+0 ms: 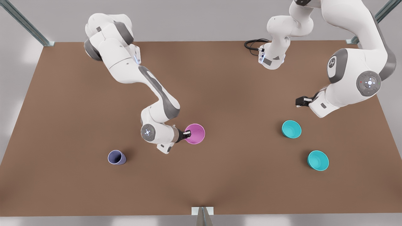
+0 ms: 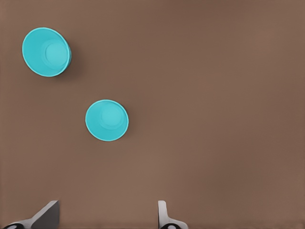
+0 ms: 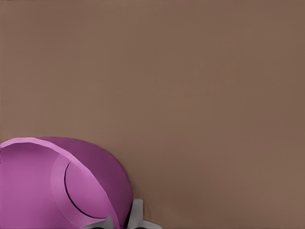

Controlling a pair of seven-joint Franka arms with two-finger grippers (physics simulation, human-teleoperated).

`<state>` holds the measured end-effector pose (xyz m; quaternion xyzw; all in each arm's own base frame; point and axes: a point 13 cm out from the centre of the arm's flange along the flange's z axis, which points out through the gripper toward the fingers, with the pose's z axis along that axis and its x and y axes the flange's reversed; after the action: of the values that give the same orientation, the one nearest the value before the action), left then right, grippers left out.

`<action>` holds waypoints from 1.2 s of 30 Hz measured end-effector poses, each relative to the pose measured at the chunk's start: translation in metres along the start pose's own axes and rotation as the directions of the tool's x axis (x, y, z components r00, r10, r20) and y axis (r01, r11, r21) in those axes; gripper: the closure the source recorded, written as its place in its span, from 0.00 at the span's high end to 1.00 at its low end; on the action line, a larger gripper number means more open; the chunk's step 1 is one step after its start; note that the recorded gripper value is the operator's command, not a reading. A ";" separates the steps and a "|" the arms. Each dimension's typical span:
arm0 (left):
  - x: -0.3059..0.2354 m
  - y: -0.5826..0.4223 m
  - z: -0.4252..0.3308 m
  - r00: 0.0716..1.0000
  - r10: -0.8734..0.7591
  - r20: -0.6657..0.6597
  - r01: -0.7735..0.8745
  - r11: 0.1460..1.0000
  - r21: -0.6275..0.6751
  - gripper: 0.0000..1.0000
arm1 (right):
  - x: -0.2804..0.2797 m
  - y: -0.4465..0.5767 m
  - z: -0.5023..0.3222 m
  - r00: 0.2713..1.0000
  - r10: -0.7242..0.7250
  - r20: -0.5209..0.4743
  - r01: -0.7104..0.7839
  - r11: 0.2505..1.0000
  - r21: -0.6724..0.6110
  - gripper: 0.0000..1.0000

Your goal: Stack the blue bowl on the pink bowl

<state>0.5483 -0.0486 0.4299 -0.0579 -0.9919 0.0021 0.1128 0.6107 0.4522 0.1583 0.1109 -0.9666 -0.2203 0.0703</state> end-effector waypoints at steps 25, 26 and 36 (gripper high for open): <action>-0.024 0.066 0.078 0.991 -0.097 -0.093 0.103 0.993 0.060 1.00 | -0.058 -0.005 -0.018 0.938 0.326 0.120 -0.319 0.944 -0.080 1.00; -0.033 0.087 0.104 0.986 -0.120 -0.112 0.131 0.987 0.091 1.00 | -0.061 -0.031 -0.053 0.928 0.355 0.115 -0.349 0.934 -0.075 1.00; -0.074 0.147 0.294 0.990 -0.100 -0.101 0.123 0.961 0.248 1.00 | 0.156 -0.194 -0.515 0.907 0.319 0.275 -0.412 0.808 0.422 1.00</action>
<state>0.5709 0.0917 0.1244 0.0130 -0.9793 0.1199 0.1625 0.5912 0.0321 0.5455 -0.0858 -0.9958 0.0292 -0.0104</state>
